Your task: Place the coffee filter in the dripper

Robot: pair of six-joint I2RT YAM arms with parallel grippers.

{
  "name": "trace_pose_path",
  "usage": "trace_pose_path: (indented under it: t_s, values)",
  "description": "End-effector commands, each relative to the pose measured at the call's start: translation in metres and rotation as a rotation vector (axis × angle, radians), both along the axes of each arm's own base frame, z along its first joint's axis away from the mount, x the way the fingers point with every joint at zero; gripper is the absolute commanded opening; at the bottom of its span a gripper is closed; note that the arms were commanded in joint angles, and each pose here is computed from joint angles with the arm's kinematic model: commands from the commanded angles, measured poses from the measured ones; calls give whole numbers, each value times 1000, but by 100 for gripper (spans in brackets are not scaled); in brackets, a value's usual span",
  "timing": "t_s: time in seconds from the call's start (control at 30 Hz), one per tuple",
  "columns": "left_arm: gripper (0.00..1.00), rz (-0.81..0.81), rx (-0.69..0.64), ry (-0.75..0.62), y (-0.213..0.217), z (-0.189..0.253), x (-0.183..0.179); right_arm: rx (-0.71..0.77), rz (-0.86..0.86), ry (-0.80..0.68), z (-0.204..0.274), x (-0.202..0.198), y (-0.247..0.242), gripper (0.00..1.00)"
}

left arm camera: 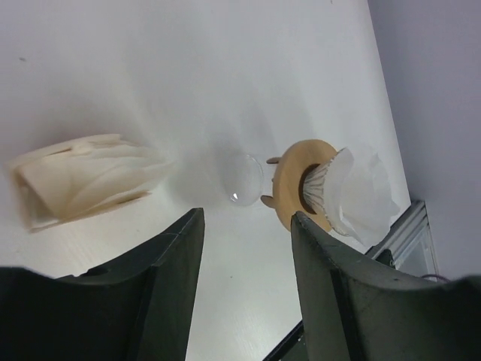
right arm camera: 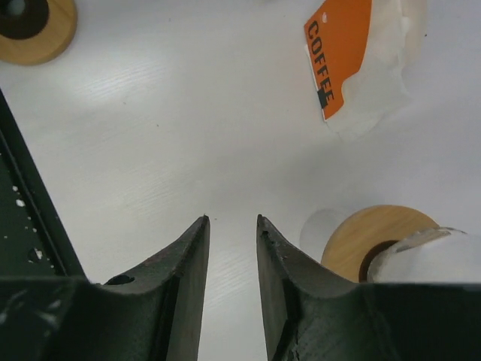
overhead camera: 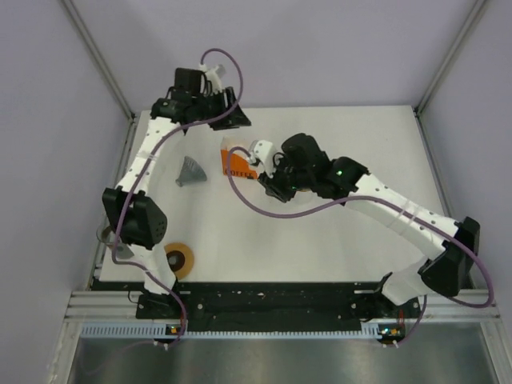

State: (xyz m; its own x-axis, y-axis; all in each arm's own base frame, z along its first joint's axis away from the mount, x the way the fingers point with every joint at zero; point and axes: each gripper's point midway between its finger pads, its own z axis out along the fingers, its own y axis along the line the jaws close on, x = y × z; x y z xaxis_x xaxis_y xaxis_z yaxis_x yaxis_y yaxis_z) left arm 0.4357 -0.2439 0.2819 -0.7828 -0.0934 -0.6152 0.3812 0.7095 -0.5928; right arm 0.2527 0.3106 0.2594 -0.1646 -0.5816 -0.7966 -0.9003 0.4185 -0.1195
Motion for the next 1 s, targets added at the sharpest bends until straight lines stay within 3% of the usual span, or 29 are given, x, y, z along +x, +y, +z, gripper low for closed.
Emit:
trace_pose_path:
  t_s: [0.0,0.2,0.5,0.97]
  values:
    - [56,85,-40,-146,62,67,-5,-188,2,-64,-47,13,11,28]
    - [57,172,-25,-137,116,57,-10,-413,-43,-107,-107,41,10,0]
    - [56,212,-55,-95,139,40,-13,-709,-146,-177,-169,75,-11,0]
    - [57,205,-76,-78,139,38,-12,-937,-209,-309,-199,101,-36,0]
